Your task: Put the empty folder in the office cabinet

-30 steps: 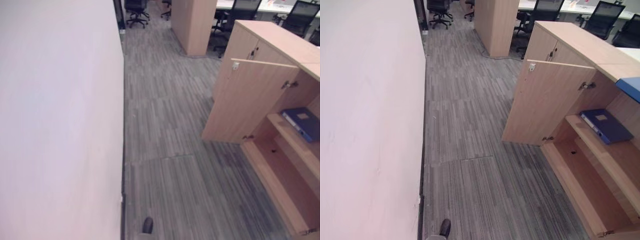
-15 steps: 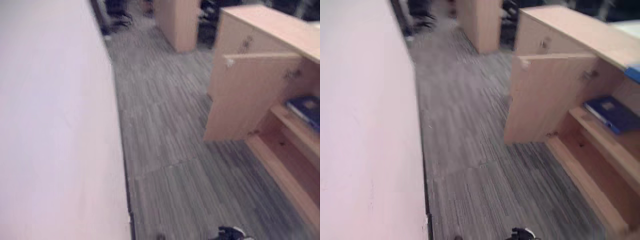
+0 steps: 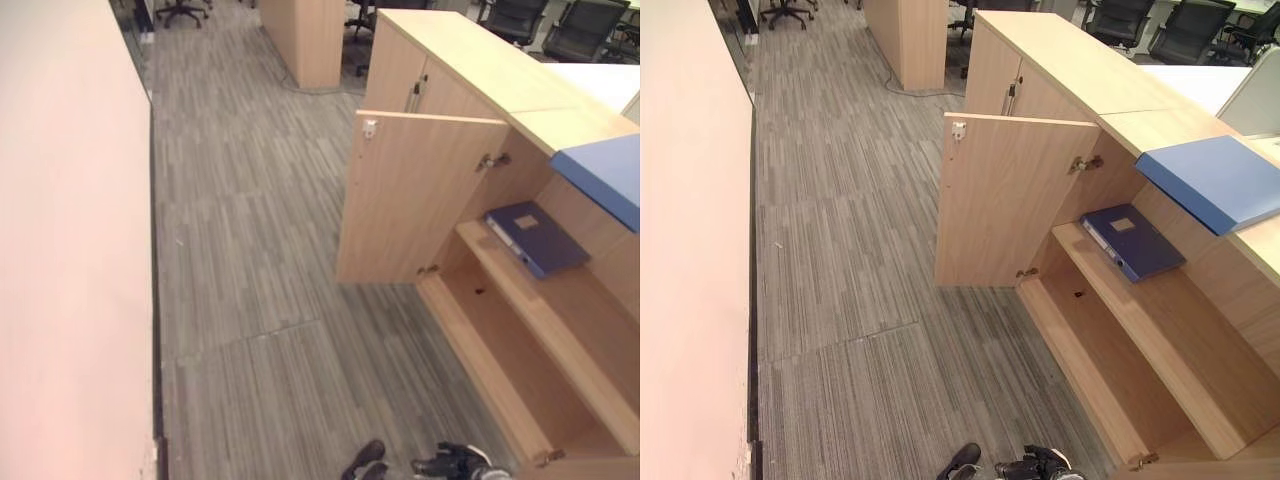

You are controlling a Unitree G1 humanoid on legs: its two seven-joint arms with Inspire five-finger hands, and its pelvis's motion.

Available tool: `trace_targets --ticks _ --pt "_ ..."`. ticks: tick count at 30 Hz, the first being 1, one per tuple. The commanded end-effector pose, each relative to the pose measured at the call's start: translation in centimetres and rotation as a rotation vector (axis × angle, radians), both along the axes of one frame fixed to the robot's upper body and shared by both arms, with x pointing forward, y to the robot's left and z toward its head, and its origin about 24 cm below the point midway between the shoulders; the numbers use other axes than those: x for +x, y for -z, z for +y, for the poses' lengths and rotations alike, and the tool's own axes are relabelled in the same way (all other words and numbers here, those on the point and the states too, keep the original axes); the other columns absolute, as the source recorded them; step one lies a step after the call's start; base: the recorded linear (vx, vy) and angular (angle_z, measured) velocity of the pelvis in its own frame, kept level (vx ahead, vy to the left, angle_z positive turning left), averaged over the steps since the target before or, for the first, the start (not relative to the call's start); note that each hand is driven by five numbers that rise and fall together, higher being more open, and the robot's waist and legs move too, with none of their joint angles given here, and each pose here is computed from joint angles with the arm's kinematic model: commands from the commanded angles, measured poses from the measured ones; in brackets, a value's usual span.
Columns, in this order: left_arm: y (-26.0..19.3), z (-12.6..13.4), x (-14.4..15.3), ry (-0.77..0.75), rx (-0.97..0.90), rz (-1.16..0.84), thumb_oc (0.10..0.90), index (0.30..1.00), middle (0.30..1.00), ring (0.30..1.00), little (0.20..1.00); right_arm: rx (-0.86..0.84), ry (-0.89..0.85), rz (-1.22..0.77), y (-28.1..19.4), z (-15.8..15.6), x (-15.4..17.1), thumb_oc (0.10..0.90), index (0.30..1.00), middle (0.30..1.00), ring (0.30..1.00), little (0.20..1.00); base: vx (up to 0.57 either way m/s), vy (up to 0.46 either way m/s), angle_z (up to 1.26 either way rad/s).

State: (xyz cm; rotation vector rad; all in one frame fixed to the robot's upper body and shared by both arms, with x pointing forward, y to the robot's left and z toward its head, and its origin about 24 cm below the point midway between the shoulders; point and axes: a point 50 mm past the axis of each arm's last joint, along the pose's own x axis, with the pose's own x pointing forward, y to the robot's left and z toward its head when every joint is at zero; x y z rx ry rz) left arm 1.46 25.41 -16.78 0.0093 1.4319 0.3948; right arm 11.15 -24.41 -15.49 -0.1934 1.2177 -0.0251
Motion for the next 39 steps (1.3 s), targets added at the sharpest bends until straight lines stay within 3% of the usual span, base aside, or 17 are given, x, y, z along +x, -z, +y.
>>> trace_targets --ticks 1,6,11,22,28,34,39 --pt "-0.2 0.5 1.1 0.009 0.045 -0.051 0.800 0.900 0.900 0.900 0.900 -0.032 0.028 0.119 0.7 -0.6 -3.2 0.800 0.900 0.900 0.900 0.900 0.15 -0.095 0.07" --pt "-0.5 0.5 3.4 0.039 0.055 -0.127 0.800 0.900 0.900 0.900 0.900 -0.034 0.051 0.103 0.6 -0.8 -3.0 0.800 0.900 0.900 0.900 0.900 0.17 -0.145 0.07" --pt "-0.4 0.2 3.7 0.055 0.041 -0.135 0.800 0.900 0.900 0.900 0.900 -0.036 0.061 0.101 0.6 -0.9 -3.3 0.800 0.900 0.900 0.900 0.900 0.12 -0.185 -0.11" --pt "0.0 -0.2 0.4 -0.059 0.005 -0.061 0.800 0.900 0.900 0.900 0.900 -0.066 -0.004 0.153 0.6 -1.5 -4.3 0.800 0.900 0.900 0.900 0.900 0.14 0.014 -0.85" --pt "0.0 -0.5 1.2 -0.036 -0.005 -0.078 0.800 0.900 0.900 0.900 0.900 -0.078 -0.106 0.154 0.5 -1.2 -3.5 0.800 0.900 0.900 0.900 0.900 0.14 0.124 -0.89" --pt "0.3 -1.2 -1.3 -0.002 -0.051 0.021 0.800 0.900 0.900 0.900 0.900 -0.036 -0.058 0.162 0.8 -0.5 -4.0 0.800 0.900 0.900 0.900 0.900 0.15 0.231 -0.85" --pt "0.2 -0.7 -0.9 0.041 -0.047 0.013 0.800 0.900 0.900 0.900 0.900 -0.009 -0.096 0.163 1.1 0.5 -3.9 0.800 0.900 0.900 0.900 0.900 0.05 0.251 -0.66"
